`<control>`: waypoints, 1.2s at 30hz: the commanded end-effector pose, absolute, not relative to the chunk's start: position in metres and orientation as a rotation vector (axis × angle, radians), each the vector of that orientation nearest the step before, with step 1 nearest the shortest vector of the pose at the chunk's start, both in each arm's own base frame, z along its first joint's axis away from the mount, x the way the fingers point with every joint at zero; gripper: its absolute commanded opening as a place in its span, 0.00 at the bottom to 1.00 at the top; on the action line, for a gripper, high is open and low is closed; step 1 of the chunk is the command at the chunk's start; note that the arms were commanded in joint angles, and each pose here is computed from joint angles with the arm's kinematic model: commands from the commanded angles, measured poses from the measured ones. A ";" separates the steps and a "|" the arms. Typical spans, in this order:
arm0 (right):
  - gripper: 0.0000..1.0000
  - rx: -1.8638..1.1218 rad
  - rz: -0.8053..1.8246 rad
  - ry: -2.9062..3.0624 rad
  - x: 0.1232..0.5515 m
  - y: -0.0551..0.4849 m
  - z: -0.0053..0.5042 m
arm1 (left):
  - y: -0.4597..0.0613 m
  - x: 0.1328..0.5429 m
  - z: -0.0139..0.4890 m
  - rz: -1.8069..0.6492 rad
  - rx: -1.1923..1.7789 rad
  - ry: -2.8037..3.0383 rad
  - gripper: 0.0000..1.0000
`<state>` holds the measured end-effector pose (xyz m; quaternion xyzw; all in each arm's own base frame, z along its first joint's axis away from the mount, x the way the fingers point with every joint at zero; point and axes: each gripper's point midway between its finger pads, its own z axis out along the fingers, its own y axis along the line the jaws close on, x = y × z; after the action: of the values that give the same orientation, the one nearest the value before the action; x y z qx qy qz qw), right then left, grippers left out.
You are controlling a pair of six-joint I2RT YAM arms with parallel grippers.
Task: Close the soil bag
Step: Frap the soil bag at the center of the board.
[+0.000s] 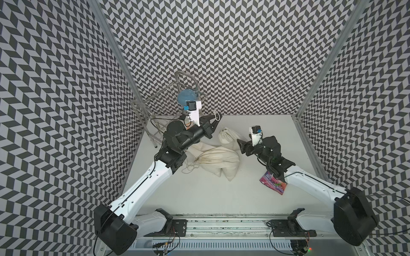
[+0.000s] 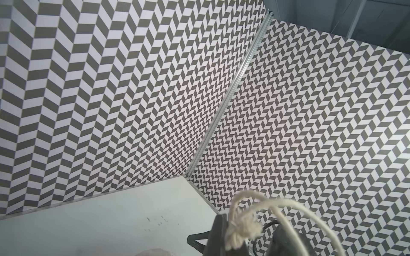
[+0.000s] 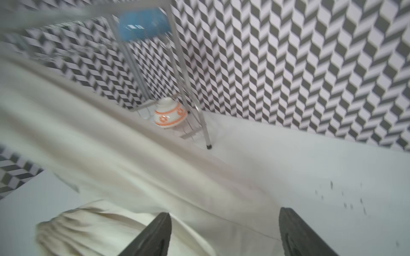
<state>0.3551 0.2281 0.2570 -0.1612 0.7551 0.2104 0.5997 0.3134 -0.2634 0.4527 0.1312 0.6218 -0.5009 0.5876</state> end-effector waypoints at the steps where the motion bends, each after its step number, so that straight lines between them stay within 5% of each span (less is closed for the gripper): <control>1: 0.84 -0.325 0.517 1.578 0.338 0.237 0.320 | -0.261 0.300 0.504 -1.182 0.308 1.274 0.00; 10: 0.86 -0.272 0.621 1.365 0.311 0.256 0.400 | -0.276 0.297 0.503 -1.208 0.312 1.287 0.00; 22: 0.82 -0.312 0.544 1.401 0.330 0.292 0.399 | -0.286 0.299 0.503 -1.206 0.305 1.300 0.00; 25: 0.73 -0.290 0.495 1.415 0.337 0.288 0.390 | -0.286 0.299 0.505 -1.205 0.305 1.297 0.00; 32: 0.30 -0.091 0.236 1.492 0.371 0.254 0.361 | -0.283 0.294 0.510 -1.204 0.302 1.284 0.00; 36: 0.22 -0.053 0.052 1.630 0.404 0.227 0.306 | -0.266 0.282 0.533 -1.169 0.280 1.221 0.00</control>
<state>0.3757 0.2713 0.3430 -0.0776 0.6879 0.1277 0.7102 0.3157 -0.2929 0.4475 0.1196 0.6365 -0.4949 0.5794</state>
